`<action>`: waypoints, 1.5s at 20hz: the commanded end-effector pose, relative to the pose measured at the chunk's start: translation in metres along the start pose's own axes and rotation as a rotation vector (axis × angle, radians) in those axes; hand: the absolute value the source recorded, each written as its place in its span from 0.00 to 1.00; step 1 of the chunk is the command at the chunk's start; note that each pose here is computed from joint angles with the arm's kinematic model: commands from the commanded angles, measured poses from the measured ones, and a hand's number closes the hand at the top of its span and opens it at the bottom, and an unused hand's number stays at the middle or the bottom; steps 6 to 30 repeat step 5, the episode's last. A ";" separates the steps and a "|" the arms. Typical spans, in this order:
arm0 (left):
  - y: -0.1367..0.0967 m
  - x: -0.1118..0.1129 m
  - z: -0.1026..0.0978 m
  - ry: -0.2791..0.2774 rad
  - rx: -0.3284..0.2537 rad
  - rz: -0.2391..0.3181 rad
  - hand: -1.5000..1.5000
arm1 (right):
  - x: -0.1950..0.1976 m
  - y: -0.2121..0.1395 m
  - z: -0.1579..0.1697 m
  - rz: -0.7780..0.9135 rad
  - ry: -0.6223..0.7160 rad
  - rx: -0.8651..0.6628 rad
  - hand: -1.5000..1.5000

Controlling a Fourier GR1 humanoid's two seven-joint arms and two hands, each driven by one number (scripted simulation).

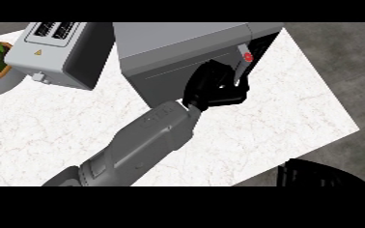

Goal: Pick up the milk, place it into the microwave and close the microwave

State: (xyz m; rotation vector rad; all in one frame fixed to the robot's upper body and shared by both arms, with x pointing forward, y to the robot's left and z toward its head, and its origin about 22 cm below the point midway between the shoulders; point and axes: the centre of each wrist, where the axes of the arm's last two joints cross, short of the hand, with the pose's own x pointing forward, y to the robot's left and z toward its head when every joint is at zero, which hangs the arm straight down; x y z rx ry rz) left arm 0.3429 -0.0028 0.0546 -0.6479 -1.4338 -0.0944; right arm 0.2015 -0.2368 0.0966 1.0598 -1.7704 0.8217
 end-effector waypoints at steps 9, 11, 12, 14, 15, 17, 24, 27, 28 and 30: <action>0.068 -0.021 0.007 0.029 0.220 0.099 1.00 | 0.004 0.030 -0.009 0.004 -0.035 -0.028 1.00; 0.068 -0.021 0.007 0.029 0.220 0.099 1.00 | 0.004 0.030 -0.009 0.004 -0.035 -0.028 1.00; 0.068 -0.021 0.007 0.029 0.220 0.099 1.00 | 0.004 0.030 -0.009 0.004 -0.035 -0.028 1.00; 0.068 -0.021 0.007 0.029 0.220 0.099 1.00 | 0.004 0.030 -0.009 0.004 -0.035 -0.028 1.00; 0.068 -0.021 0.007 0.029 0.220 0.099 1.00 | 0.004 0.030 -0.009 0.004 -0.035 -0.028 1.00; 0.068 -0.021 0.007 0.029 0.220 0.099 1.00 | 0.004 0.030 -0.009 0.004 -0.035 -0.028 1.00; 0.068 -0.021 0.007 0.029 0.220 0.099 1.00 | 0.004 0.030 -0.009 0.004 -0.035 -0.028 1.00; 0.068 -0.021 0.007 0.029 0.220 0.099 1.00 | 0.004 0.030 -0.009 0.004 -0.035 -0.028 1.00; 0.068 -0.021 0.007 0.029 0.220 0.099 1.00 | 0.004 0.030 -0.009 0.004 -0.035 -0.028 1.00; 0.068 -0.021 0.007 0.029 0.220 0.099 1.00 | 0.004 0.030 -0.009 0.004 -0.035 -0.028 1.00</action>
